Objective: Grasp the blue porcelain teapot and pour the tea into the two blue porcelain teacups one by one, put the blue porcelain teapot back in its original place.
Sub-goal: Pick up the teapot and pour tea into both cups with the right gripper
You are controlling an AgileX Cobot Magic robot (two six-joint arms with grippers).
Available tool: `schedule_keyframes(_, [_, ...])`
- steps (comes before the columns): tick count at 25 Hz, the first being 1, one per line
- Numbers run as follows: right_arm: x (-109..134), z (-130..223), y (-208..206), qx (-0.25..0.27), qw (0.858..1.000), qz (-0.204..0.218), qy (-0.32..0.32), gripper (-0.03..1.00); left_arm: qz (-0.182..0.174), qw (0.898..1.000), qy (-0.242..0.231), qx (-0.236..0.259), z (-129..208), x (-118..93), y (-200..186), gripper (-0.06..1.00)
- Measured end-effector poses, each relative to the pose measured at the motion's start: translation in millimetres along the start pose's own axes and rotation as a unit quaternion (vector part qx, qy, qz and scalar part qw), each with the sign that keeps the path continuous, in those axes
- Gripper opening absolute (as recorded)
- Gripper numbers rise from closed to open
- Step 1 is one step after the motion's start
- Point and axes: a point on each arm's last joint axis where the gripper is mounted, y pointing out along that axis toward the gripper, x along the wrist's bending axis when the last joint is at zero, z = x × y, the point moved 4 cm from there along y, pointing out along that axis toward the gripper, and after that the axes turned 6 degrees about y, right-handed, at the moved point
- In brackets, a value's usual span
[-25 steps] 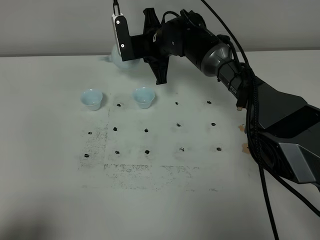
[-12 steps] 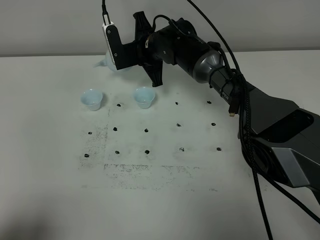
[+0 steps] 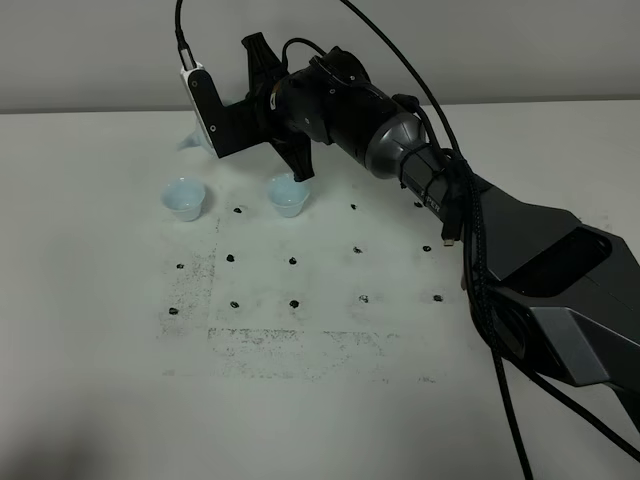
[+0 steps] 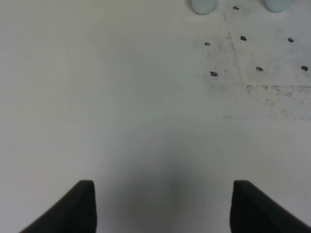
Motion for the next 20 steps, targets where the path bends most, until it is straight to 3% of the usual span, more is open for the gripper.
schedule_keyframes(12, [5, 11, 10, 0.045, 0.997, 0.009, -0.062, 0.08, 0.000, 1.000, 0.000, 0.000, 0, 0, 0, 0.60])
schedule_keyframes(20, [10, -9, 8, 0.031, 0.997, 0.005, -0.068, 0.08, 0.000, 1.000, 0.000, 0.000, 0, 0, 0, 0.60])
